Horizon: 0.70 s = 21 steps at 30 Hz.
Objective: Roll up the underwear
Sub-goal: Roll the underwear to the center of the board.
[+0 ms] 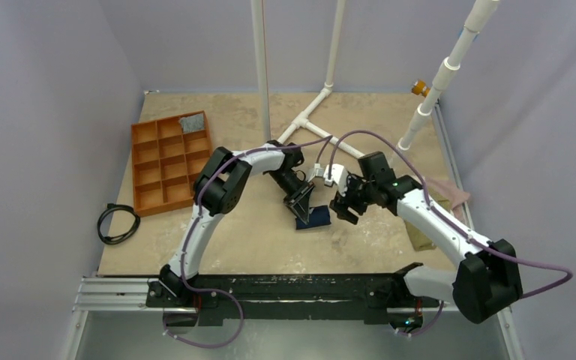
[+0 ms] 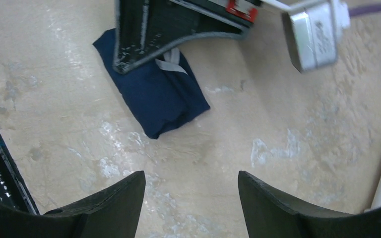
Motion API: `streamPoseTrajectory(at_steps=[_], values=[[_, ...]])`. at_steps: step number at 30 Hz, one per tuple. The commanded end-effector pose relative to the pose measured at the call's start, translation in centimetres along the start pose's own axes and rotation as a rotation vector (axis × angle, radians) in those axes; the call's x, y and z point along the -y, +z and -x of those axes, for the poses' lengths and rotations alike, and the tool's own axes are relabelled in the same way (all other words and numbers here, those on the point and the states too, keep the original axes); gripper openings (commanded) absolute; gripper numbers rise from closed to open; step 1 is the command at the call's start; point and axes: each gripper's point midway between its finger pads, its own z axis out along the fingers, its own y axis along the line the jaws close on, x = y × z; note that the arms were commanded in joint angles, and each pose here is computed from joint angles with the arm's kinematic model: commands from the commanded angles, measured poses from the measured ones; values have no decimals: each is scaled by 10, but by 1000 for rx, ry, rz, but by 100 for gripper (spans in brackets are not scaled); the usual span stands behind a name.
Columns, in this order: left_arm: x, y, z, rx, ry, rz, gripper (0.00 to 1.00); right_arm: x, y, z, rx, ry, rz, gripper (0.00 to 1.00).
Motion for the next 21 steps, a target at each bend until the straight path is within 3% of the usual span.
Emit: streamPoseTrajectory(at_steps=[1, 21], values=[[-54, 9, -34, -154, -28, 146, 0, -4, 16, 23, 19, -151, -69, 68], [-53, 9, -34, -185, -57, 121, 0, -66, 89, 18, -145, -445, 12, 64]])
